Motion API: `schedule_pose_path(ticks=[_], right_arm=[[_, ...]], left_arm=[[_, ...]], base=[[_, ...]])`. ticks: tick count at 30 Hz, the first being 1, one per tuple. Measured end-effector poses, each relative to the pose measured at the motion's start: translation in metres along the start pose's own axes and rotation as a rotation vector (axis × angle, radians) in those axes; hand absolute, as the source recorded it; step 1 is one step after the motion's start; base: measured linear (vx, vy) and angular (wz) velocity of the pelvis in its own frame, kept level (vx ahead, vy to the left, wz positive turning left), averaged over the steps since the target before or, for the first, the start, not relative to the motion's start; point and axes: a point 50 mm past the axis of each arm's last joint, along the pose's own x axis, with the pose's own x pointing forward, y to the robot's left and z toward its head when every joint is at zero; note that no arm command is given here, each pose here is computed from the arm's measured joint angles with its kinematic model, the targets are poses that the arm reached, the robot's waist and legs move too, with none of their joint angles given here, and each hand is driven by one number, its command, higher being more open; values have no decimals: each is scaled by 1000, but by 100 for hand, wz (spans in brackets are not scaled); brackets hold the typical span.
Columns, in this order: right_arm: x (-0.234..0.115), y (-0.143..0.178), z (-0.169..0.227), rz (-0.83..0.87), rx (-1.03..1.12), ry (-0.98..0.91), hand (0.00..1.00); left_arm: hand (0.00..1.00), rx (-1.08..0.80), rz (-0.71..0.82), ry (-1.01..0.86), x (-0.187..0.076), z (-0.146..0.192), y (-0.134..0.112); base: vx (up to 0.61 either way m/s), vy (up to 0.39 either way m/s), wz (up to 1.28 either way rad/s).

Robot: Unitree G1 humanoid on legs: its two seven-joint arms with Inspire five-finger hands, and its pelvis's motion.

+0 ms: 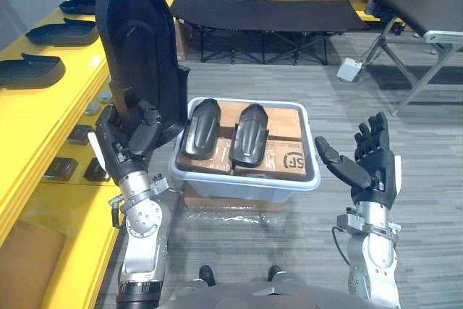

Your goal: Walk over and take three plastic housings, then place them on the shelf

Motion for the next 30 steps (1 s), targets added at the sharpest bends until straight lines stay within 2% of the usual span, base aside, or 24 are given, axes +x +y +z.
schedule_pose_path(ticks=[5, 10, 16, 20, 22, 26, 30], right_arm=[[-6, -10, -9, -39, -27, 49, 100], [-7, -2, -14, -17, -12, 74, 100], [-10, 11, -31, 45, -45, 168, 100], [-4, 21, -30, 70, -30, 154, 100], [5, 36, -25, 110, -29, 117, 100], [12, 55, -23, 179, -17, 105, 100], [16, 53, -23, 173, -65, 107, 100]], left_arm=[[0, -87, -17, 113, -16, -12, 10], [0, -75, 24, 161, -33, -14, 29], [0, -12, 187, 83, -39, 10, 68], [0, -16, 281, 64, -41, 16, 85], [0, 18, 316, 100, -49, 14, 96], [0, -7, 358, 172, -62, 8, 104], [0, -78, 261, 192, -59, 5, 97]], base=[[17, 10, -1], [7, 7, 25], [22, -8, 52], [-14, -19, 57], [-42, -18, 49], [-36, -20, 33], [-30, 9, 63]])
